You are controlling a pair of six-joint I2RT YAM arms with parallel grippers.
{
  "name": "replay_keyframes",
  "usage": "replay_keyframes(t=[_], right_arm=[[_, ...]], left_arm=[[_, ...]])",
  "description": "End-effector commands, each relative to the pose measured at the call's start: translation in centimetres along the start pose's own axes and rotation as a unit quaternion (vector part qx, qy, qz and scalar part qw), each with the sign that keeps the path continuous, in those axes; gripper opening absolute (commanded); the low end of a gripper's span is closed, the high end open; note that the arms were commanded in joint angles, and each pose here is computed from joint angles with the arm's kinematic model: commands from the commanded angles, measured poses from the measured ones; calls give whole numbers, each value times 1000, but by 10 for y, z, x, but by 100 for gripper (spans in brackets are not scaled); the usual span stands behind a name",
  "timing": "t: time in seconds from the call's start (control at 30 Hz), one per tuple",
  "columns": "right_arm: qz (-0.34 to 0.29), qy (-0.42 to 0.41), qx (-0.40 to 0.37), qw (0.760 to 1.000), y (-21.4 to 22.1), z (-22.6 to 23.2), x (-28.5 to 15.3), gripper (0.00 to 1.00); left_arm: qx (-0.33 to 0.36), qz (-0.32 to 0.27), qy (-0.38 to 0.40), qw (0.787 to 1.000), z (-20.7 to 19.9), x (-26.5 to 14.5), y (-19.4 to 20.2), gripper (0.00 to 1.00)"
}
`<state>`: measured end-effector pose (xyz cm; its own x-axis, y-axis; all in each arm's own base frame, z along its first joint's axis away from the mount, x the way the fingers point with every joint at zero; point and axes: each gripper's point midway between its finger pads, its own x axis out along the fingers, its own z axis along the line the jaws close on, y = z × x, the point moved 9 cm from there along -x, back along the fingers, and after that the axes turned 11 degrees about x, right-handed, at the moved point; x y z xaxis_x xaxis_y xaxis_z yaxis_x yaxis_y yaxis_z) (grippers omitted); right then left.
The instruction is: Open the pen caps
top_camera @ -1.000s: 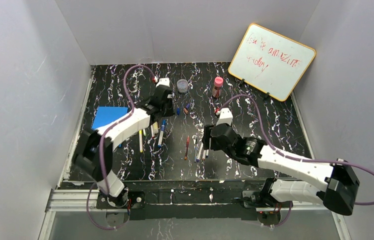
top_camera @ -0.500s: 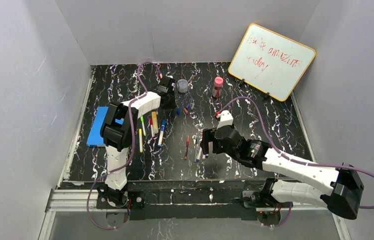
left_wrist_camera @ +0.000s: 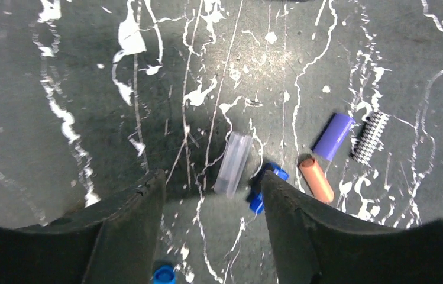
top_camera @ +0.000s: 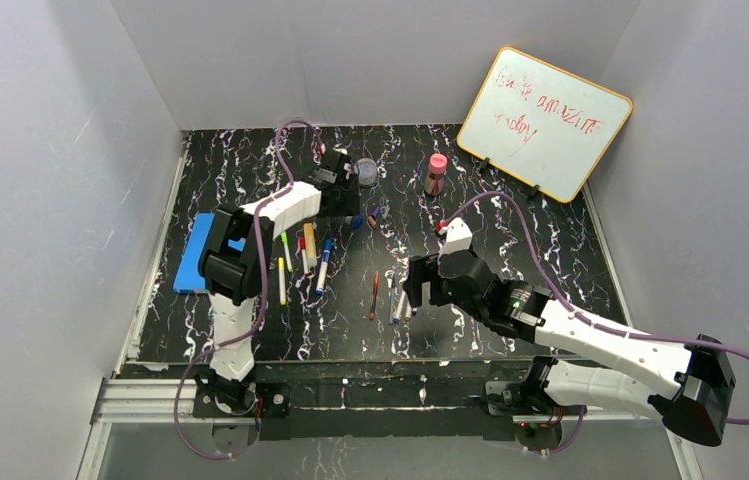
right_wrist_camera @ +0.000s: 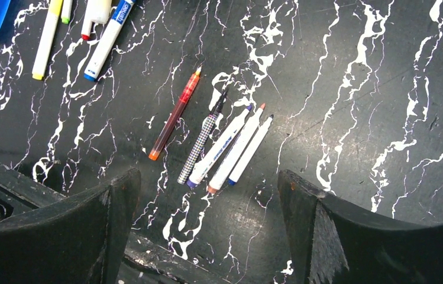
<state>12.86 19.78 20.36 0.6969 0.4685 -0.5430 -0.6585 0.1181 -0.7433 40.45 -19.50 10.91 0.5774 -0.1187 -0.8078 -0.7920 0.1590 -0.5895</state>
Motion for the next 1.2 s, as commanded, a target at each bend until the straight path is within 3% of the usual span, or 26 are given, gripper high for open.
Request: replay_keyframes(t=[0.0, 0.2, 0.43, 0.67, 1.17], right_arm=[[-30, -21, 1, 999, -16, 7, -8, 92], [-34, -23, -4, 999, -16, 7, -7, 90], [-10, -37, 1, 999, -12, 12, -5, 89], [-3, -35, 29, 999, -9, 12, -6, 89], [-2, -48, 60, 997, -12, 15, -16, 88]], left_arm=[[9, -76, -23, 997, 13, -78, -26, 61], [23, -81, -12, 996, 26, -143, 13, 65], [81, 13, 14, 997, 22, -161, 85, 64], [106, 67, 29, 992, 15, -150, 115, 54], [110, 114, -14, 987, 17, -107, 137, 46]])
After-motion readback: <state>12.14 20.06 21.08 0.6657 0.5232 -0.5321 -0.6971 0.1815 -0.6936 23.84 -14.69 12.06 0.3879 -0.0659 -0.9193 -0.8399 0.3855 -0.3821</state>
